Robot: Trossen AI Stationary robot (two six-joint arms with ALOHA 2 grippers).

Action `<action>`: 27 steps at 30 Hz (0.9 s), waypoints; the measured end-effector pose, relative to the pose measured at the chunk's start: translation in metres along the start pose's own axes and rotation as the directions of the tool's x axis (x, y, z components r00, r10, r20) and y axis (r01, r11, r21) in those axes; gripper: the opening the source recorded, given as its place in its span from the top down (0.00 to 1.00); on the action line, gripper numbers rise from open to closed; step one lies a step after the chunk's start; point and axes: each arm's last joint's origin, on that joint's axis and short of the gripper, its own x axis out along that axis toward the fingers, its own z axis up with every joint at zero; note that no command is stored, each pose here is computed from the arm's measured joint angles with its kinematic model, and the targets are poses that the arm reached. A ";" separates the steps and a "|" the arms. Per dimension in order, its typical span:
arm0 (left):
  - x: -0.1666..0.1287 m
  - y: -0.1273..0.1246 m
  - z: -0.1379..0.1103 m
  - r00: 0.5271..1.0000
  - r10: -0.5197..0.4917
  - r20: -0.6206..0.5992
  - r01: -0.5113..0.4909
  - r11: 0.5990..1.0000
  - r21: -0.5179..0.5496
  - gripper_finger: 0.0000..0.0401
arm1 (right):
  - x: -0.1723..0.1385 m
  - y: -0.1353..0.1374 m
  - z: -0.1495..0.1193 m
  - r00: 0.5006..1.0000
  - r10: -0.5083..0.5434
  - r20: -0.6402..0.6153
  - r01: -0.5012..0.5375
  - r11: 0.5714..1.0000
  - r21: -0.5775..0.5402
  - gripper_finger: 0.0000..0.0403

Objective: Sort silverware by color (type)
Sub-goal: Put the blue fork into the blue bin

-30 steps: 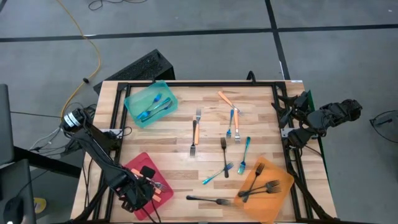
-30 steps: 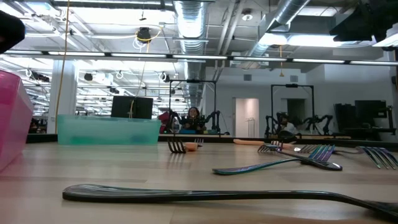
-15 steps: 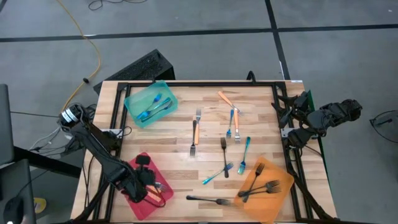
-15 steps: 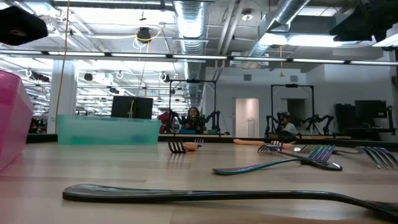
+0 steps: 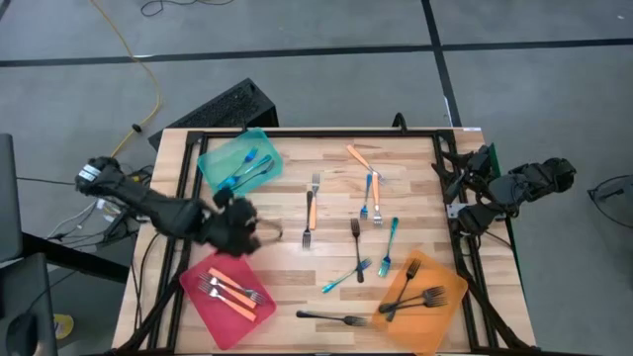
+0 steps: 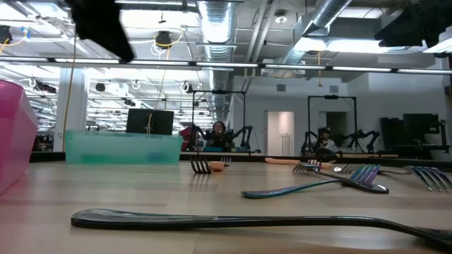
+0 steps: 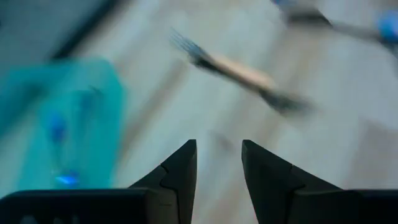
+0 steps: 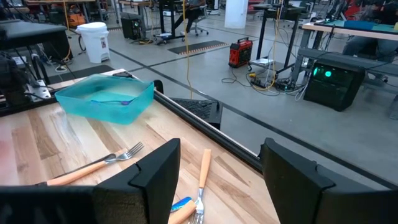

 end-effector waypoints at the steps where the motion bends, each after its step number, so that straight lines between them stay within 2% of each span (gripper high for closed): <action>1: 0.005 0.006 0.007 0.999 0.034 0.020 -0.034 0.999 -0.013 0.72 | 0.000 0.000 0.000 1.000 0.000 0.000 0.000 1.000 0.000 0.40; 5: 0.030 0.021 0.032 0.993 0.103 0.065 -0.099 0.993 -0.064 0.72 | 0.000 0.000 0.000 1.000 0.000 0.000 0.000 1.000 0.000 0.40; 9: 0.054 0.022 0.051 0.995 0.051 0.089 -0.034 0.983 -0.179 0.72 | 0.000 0.000 0.000 1.000 0.000 0.000 0.000 1.000 0.000 0.40; 14: 0.081 0.001 0.062 0.988 -0.075 0.132 0.082 0.995 -0.048 0.72 | 0.000 0.000 0.000 1.000 0.000 0.000 0.000 1.000 0.000 0.40; 20: 0.123 -0.022 0.067 0.977 -0.130 0.170 0.131 0.991 0.008 0.72 | 0.000 0.000 0.000 1.000 0.000 0.000 0.000 1.000 0.000 0.40; 23: 0.147 -0.027 0.067 0.973 -0.164 0.165 0.166 0.986 0.000 0.72 | 0.000 0.000 0.000 1.000 0.000 0.000 0.000 1.000 0.000 0.40; 27: 0.175 -0.031 0.071 0.952 -0.214 0.221 0.231 0.971 -0.054 0.72 | 0.000 0.000 0.000 1.000 0.000 0.000 0.000 1.000 0.000 0.40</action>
